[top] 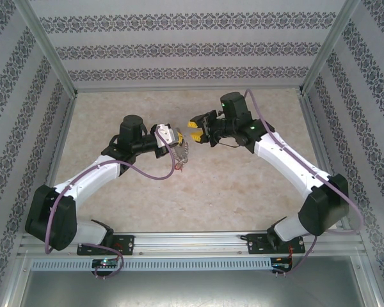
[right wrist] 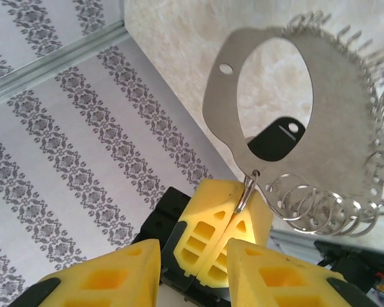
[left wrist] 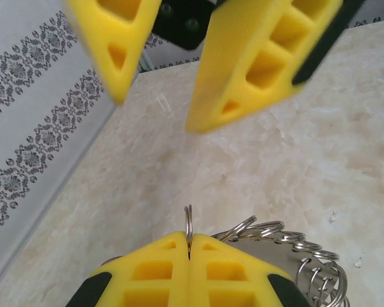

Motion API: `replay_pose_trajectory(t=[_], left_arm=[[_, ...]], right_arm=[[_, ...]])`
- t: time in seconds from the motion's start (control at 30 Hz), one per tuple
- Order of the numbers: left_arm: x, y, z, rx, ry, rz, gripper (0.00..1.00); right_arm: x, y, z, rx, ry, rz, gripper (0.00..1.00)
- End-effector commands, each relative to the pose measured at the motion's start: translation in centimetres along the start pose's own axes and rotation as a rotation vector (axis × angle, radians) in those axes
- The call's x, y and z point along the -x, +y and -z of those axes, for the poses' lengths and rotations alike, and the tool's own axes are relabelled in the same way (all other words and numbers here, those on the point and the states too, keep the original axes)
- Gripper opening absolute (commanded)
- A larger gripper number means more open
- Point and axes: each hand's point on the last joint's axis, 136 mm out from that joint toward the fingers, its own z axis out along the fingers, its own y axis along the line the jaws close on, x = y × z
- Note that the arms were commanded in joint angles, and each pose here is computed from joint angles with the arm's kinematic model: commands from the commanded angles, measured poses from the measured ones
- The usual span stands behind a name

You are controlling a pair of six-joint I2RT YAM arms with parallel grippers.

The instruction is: Put the keys on the keyring

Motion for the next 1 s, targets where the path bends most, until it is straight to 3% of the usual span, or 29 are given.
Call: replay_pose_trajectory(t=[0.0,0.1,0.2,0.37,0.47,0.6,0.97], left_arm=[[3.0,0.4,0.7,-0.008,-0.077,-0.02,0.0],[3.3,0.6,0.9,-0.02,-0.095,0.001,0.0],[3.6,0.4,1.1,-0.046,-0.107,0.013,0.0],[4.5,-0.5,1.4,-0.124,-0.122,0.019,0.0],[4.9,-1.0,1.4,-0.188,-0.111,0.016,0.0],[5.6,-1.0,1.6,-0.219,-0.107,-0.003,0.0],[6.5,-1.7,2.0,-0.27,-0.144,0.001,0.0]], right_arm=[[1.8,0.8,1.3,0.032,-0.065,0.219,0.31],[2.2,3.3,2.8,0.095,-0.077,0.597,0.3],[0.9,4.1,3.8,0.094,-0.063,1.11,0.31],[-3.0,2.5,4.1,0.217,0.08,1.807,0.33],[-3.7,0.6,3.7,0.256,0.13,2.082,0.33],[-4.6,-0.1,4.4,0.398,0.199,2.223,0.33],[-4.8,-0.9,3.4,0.396,0.275,2.325,0.3]])
